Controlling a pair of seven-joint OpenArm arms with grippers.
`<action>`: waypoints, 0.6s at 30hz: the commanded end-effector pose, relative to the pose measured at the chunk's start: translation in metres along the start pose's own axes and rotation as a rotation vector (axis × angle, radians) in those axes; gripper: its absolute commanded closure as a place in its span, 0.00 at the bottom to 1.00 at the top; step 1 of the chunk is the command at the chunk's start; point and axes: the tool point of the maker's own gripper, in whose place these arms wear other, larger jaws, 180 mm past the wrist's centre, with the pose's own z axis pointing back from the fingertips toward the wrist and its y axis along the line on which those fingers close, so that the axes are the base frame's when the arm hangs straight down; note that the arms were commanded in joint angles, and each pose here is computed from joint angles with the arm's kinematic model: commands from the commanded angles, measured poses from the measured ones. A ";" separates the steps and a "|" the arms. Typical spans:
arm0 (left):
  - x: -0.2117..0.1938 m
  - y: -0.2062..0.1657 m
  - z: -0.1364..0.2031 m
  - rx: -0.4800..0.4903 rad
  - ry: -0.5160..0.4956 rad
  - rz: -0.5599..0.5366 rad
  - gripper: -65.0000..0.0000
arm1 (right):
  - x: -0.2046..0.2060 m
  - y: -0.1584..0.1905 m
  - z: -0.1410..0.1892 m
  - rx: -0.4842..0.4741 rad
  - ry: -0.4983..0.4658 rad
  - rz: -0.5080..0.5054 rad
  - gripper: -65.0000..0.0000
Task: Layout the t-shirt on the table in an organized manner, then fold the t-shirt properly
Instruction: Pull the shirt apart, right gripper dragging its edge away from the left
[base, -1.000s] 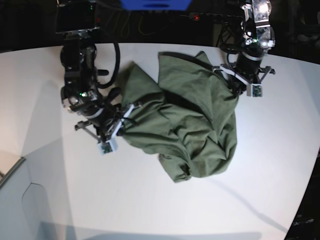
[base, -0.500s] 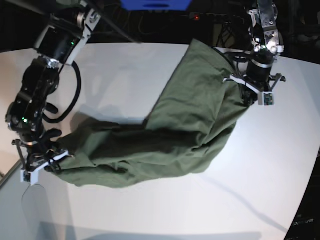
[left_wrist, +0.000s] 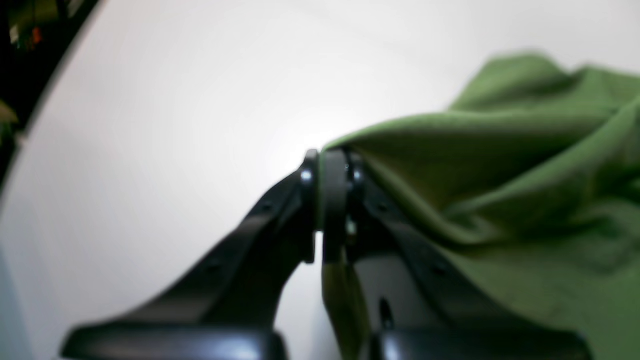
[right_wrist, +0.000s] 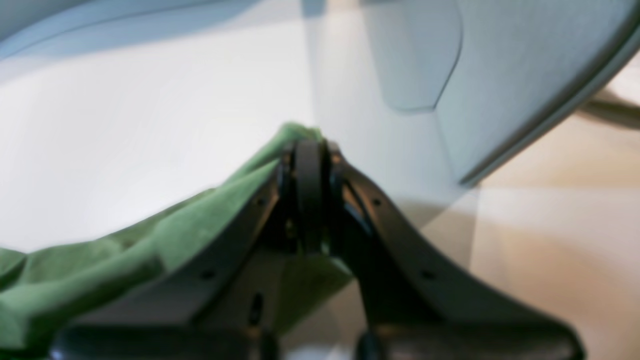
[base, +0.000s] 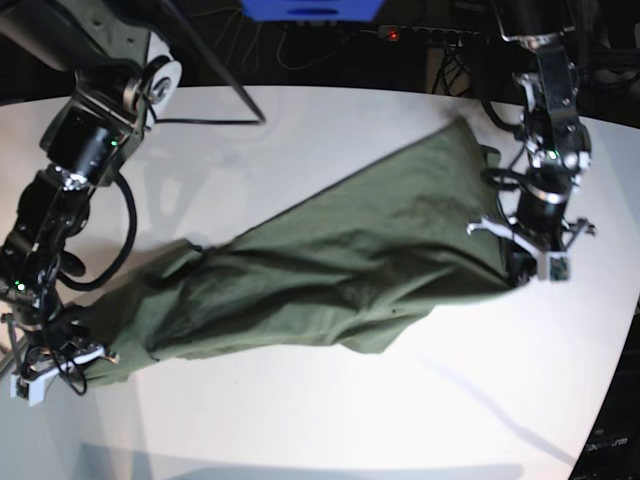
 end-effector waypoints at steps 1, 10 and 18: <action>0.033 0.003 -0.008 0.001 -0.093 -0.017 1.00 | 0.028 0.001 -0.001 0.010 -0.071 -0.001 1.00; 0.063 -0.031 -0.083 -0.128 -0.054 -0.108 0.90 | 0.024 -0.018 -0.009 -0.011 -0.037 0.012 1.00; 0.049 -0.029 -0.098 -0.123 0.076 -0.080 0.33 | 0.003 -0.022 -0.007 -0.016 0.006 0.016 1.00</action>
